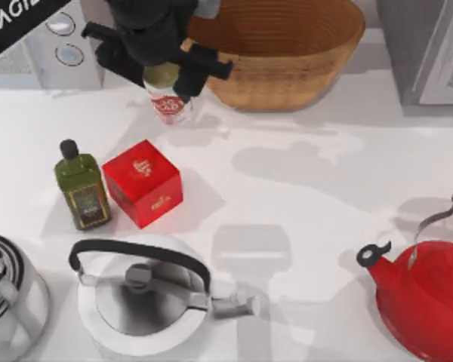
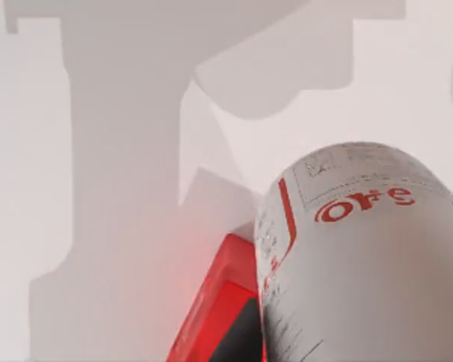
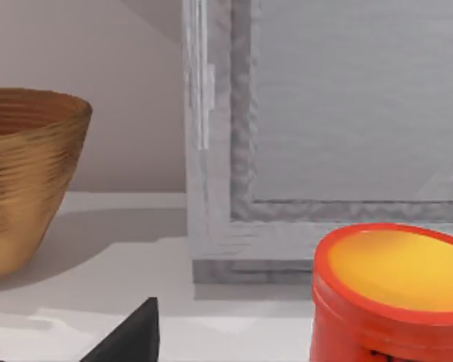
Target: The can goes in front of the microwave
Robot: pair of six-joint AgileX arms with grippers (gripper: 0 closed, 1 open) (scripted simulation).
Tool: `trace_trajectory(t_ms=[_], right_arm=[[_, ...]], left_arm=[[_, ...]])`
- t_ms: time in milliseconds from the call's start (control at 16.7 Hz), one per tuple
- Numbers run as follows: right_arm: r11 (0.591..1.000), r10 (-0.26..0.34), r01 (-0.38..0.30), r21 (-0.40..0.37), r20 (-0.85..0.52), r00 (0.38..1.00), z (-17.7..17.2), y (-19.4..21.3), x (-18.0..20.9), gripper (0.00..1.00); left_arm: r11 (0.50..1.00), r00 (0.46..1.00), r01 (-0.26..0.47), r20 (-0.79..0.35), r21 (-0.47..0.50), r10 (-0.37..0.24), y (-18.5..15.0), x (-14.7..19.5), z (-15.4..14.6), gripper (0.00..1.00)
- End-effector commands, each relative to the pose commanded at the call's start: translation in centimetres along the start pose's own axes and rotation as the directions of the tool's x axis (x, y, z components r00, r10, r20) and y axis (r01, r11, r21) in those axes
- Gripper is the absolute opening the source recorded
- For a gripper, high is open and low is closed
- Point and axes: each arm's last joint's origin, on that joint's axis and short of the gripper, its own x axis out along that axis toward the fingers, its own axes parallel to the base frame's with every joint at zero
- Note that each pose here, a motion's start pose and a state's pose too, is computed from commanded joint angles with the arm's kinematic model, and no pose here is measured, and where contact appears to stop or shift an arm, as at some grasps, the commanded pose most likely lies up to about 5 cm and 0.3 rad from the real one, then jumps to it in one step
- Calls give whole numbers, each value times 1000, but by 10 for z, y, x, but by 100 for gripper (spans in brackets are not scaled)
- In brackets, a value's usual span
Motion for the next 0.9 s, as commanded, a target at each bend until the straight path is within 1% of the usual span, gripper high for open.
trace_trajectory(t_ms=[120,240,360,480,600,900], right_arm=[[1000,0,0,0,0,1000,0,0,0,100],[1000,0,0,0,0,1000,0,0,0,100],[1000,0,0,0,0,1000,0,0,0,100],[1000,0,0,0,0,1000,0,0,0,100],[1000,0,0,0,0,1000,0,0,0,100],[1000,0,0,0,0,1000,0,0,0,100]], left_arm=[[994,999,-29,-30,-101,26,50,4,-10,0],[979,995,-53,-89,-197,36,94,11,-27,0],[957,988,-69,-155,-283,25,131,19,-49,0],[933,977,-79,-214,-352,2,158,26,-69,0],[917,969,-82,-247,-390,-18,170,30,-80,0],[918,967,-84,-253,-388,-19,171,33,-81,0]])
